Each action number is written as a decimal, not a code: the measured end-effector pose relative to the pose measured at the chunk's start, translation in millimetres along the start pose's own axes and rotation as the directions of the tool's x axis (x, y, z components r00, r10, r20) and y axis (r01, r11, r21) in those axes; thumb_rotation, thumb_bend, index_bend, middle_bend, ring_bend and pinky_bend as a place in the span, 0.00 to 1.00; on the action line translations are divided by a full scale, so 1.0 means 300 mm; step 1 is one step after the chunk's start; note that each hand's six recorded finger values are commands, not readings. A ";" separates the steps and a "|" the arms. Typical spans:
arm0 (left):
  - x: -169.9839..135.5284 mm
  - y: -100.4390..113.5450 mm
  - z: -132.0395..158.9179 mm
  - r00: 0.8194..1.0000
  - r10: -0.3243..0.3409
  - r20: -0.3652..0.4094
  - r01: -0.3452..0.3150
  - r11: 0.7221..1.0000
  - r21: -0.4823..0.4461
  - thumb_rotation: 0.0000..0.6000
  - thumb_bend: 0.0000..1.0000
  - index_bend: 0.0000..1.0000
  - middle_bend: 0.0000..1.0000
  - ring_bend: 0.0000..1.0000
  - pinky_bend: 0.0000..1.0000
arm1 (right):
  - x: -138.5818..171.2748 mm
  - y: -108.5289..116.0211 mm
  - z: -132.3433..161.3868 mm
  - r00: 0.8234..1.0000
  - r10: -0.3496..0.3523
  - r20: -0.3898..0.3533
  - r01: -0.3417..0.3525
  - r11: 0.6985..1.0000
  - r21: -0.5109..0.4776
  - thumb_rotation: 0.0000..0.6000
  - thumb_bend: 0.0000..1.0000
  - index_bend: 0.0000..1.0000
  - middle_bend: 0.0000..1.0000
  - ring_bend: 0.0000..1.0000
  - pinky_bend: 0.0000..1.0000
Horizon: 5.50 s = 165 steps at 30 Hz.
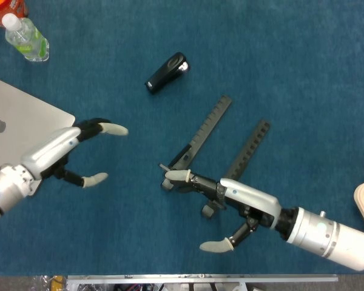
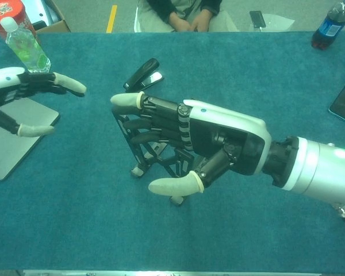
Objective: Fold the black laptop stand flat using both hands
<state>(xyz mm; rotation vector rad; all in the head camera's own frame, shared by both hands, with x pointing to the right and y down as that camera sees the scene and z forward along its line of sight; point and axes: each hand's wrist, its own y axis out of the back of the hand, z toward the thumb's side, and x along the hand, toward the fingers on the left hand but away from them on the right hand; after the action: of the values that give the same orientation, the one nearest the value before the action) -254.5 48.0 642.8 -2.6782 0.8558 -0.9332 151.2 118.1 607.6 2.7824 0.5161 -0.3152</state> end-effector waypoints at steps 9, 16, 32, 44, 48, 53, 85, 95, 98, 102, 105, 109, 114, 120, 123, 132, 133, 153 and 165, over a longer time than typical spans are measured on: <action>0.133 -0.017 0.037 0.982 -0.181 0.055 0.189 0.950 -0.247 1.00 0.29 0.22 0.24 0.14 0.16 | -0.002 0.009 0.000 1.000 -0.009 0.002 0.009 1.000 0.004 1.00 0.19 0.00 0.01 0.00 0.08; 0.250 -0.059 0.073 0.945 -0.313 0.096 0.327 0.897 -0.297 1.00 0.29 0.22 0.24 0.14 0.17 | -0.006 0.022 0.000 1.000 -0.020 0.006 0.020 1.000 0.006 1.00 0.19 0.00 0.01 0.00 0.08; 0.348 -0.099 0.143 0.892 -0.418 0.170 0.451 0.814 -0.366 1.00 0.29 0.22 0.24 0.14 0.20 | -0.007 0.047 0.005 0.999 -0.035 0.001 0.035 0.999 0.007 1.00 0.19 0.00 0.01 0.00 0.08; 0.388 -0.130 0.122 0.883 -0.437 0.170 0.467 0.791 -0.396 1.00 0.29 0.22 0.24 0.14 0.20 | -0.018 0.055 0.005 0.999 -0.036 -0.003 0.037 0.999 0.003 1.00 0.19 0.00 0.01 0.00 0.08; 0.395 -0.137 0.108 0.882 -0.443 0.160 0.468 0.787 -0.403 1.00 0.29 0.22 0.24 0.14 0.20 | -0.020 0.055 0.007 0.999 -0.035 -0.008 0.035 0.999 0.001 1.00 0.19 0.00 0.01 0.00 0.08; 0.401 -0.143 0.088 0.882 -0.450 0.141 0.466 0.786 -0.406 1.00 0.29 0.22 0.24 0.14 0.20 | -0.020 0.057 0.009 0.999 -0.035 -0.012 0.035 0.999 0.000 1.00 0.19 0.00 0.01 0.00 0.08; 0.361 -0.173 0.025 0.873 -0.479 0.095 0.472 0.779 -0.413 1.00 0.29 0.22 0.24 0.14 0.20 | 0.102 0.103 -0.038 0.996 -0.071 0.058 0.069 0.997 0.033 1.00 0.19 0.00 0.01 0.00 0.08; 0.360 -0.167 0.020 0.877 -0.473 0.088 0.464 0.785 -0.411 1.00 0.29 0.22 0.24 0.14 0.20 | 0.158 0.114 -0.091 0.991 -0.067 0.116 0.063 0.997 0.036 1.00 0.19 0.00 0.01 0.00 0.08; 0.363 -0.164 0.018 0.880 -0.468 0.086 0.459 0.787 -0.412 1.00 0.29 0.22 0.24 0.14 0.20 | 0.174 0.124 -0.109 0.988 -0.076 0.132 0.070 0.996 0.050 1.00 0.19 0.00 0.01 0.00 0.08; 0.365 -0.165 0.016 0.881 -0.466 0.083 0.456 0.788 -0.412 1.00 0.29 0.22 0.24 0.14 0.20 | 0.195 0.140 -0.137 0.983 -0.094 0.159 0.085 0.995 0.060 1.00 0.18 0.00 0.01 0.00 0.08; 0.365 -0.165 0.016 0.880 -0.467 0.084 0.457 0.789 -0.410 1.00 0.29 0.22 0.24 0.14 0.20 | 0.208 0.153 -0.158 0.978 -0.105 0.178 0.093 0.993 0.070 1.00 0.19 0.00 0.01 0.00 0.08; 0.366 -0.164 0.016 0.880 -0.467 0.082 0.457 0.790 -0.408 1.00 0.29 0.22 0.24 0.14 0.20 | 0.214 0.163 -0.188 0.974 -0.110 0.198 0.099 0.993 0.069 1.00 0.19 0.00 0.01 0.00 0.08; 0.362 -0.164 0.016 0.879 -0.470 0.078 0.459 0.791 -0.404 1.00 0.29 0.22 0.24 0.14 0.20 | 0.205 0.165 -0.219 0.972 -0.104 0.211 0.094 0.994 0.054 1.00 0.19 0.00 0.01 0.00 0.08; 0.355 -0.162 0.017 0.879 -0.471 0.074 0.458 0.792 -0.403 1.00 0.29 0.22 0.24 0.14 0.20 | 0.200 0.148 -0.252 0.972 -0.075 0.221 0.070 0.997 0.031 1.00 0.19 0.00 0.01 0.00 0.08; 0.355 -0.163 0.018 0.879 -0.471 0.072 0.457 0.793 -0.403 1.00 0.29 0.22 0.24 0.14 0.20 | 0.205 0.141 -0.272 0.971 -0.064 0.229 0.062 0.998 0.016 1.00 0.19 0.00 0.01 0.00 0.08; 0.360 -0.168 0.019 0.879 -0.473 0.066 0.458 0.794 -0.400 1.00 0.29 0.22 0.24 0.14 0.20 | 0.214 0.120 -0.319 0.969 -0.039 0.244 0.047 0.999 -0.027 1.00 0.19 0.00 0.01 0.00 0.08; 0.360 -0.168 0.019 0.879 -0.473 0.066 0.457 0.794 -0.400 1.00 0.29 0.22 0.24 0.14 0.20 | 0.213 0.118 -0.323 0.969 -0.037 0.245 0.046 0.998 -0.030 1.00 0.19 0.00 0.01 0.00 0.08; 0.359 -0.167 0.021 0.878 -0.474 0.060 0.457 0.796 -0.396 1.00 0.29 0.22 0.24 0.14 0.20 | 0.222 0.108 -0.330 0.974 -0.031 0.226 0.044 0.998 -0.052 1.00 0.19 0.00 0.01 0.00 0.08; 0.365 -0.165 0.026 0.880 -0.472 0.058 0.455 0.799 -0.393 1.00 0.29 0.22 0.24 0.14 0.20 | 0.209 0.161 -0.333 0.970 -0.069 0.232 0.075 0.997 -0.016 1.00 0.19 0.00 0.01 0.00 0.08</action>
<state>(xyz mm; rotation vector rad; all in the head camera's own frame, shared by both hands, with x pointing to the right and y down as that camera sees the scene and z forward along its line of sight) -157.0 25.5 709.8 -3.3315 0.4201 -0.9989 242.6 127.0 695.9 2.6597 0.5589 -0.6350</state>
